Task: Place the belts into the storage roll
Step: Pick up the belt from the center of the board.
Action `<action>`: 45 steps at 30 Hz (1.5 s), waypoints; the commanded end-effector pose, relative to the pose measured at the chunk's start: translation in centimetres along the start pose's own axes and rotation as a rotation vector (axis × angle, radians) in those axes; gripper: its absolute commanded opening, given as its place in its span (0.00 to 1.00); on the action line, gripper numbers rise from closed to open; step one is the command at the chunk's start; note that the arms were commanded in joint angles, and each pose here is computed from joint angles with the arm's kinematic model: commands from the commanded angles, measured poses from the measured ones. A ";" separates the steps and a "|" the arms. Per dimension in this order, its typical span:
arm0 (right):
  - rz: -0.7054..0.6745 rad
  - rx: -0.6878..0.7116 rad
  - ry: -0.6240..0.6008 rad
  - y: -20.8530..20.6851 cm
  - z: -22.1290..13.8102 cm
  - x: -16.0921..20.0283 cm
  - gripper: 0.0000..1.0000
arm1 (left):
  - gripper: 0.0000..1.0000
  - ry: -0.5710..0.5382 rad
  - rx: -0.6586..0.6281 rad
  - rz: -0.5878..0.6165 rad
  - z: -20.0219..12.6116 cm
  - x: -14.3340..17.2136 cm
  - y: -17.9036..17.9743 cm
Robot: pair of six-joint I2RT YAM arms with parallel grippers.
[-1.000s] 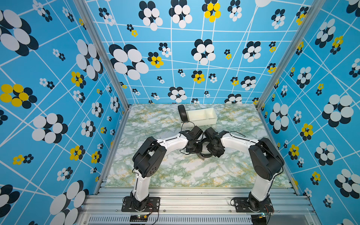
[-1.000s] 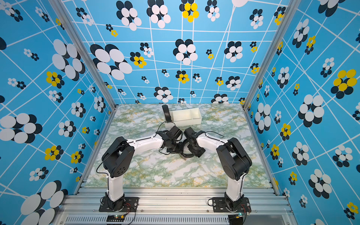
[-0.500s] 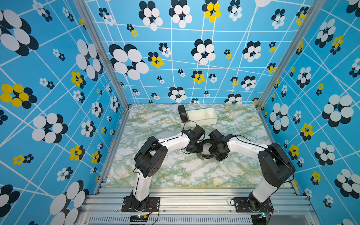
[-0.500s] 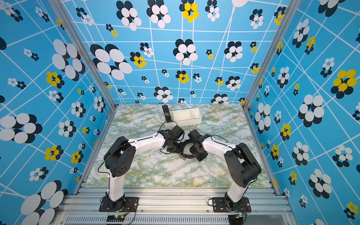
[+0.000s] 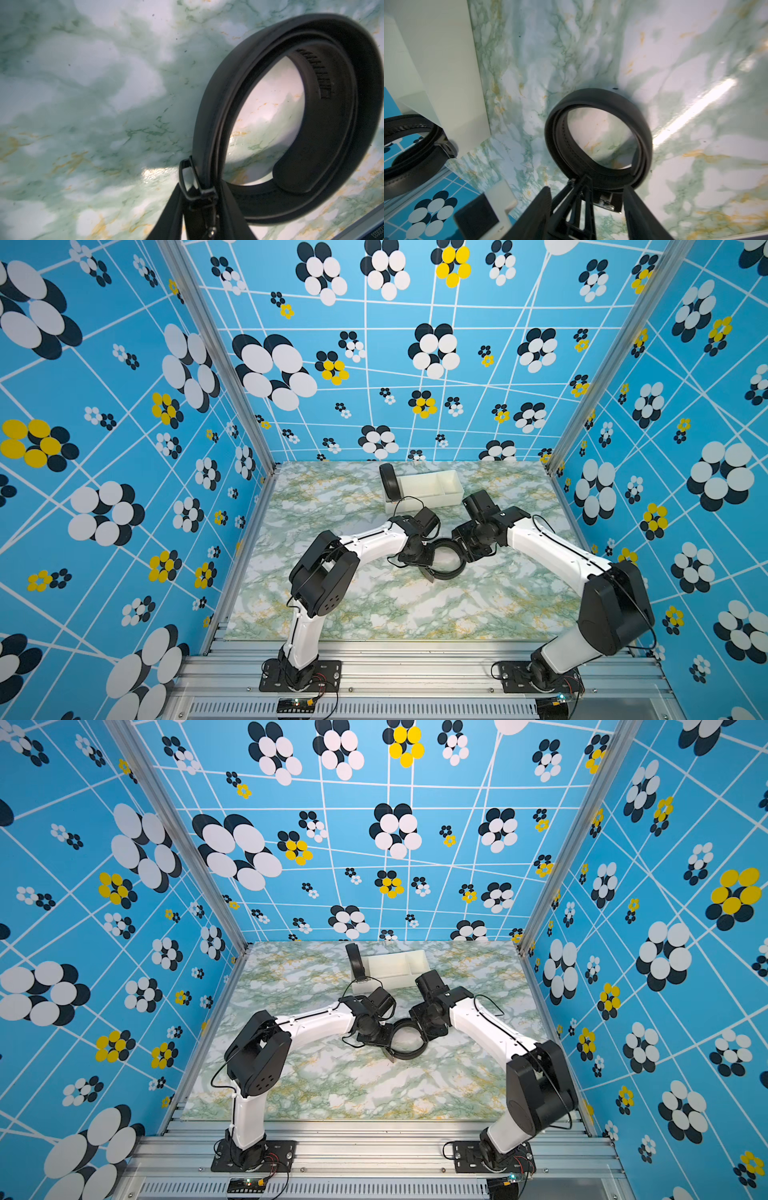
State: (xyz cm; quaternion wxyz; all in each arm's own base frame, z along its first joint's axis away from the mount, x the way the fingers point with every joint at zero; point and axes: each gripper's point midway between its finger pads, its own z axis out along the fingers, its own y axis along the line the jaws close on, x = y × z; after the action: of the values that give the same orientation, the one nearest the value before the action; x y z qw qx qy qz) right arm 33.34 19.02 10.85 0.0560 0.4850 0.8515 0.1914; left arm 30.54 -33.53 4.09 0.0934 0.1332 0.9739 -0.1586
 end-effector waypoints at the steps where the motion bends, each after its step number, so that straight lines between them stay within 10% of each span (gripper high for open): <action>1: 0.020 0.025 0.062 1.5 1.7 0.6 0.59 | 0.11 0.046 -0.068 0.017 1.2 0.9 1.4; 27: 0.074 0.155 0.082 1.6 9.3 2.3 0.51 | 0.10 0.034 -0.060 0.015 1.9 0.3 0.9; 45: 0.063 0.184 0.112 -0.4 10.7 4.3 0.00 | 0.10 0.025 -0.032 0.024 2.2 0.2 0.3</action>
State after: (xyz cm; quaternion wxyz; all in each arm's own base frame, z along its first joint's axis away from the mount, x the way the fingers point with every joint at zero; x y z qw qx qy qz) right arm 36.25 24.17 2.68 -0.0137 0.5192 0.8406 0.1537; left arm 30.71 -33.54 4.01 0.0838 0.1227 0.9770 -0.1532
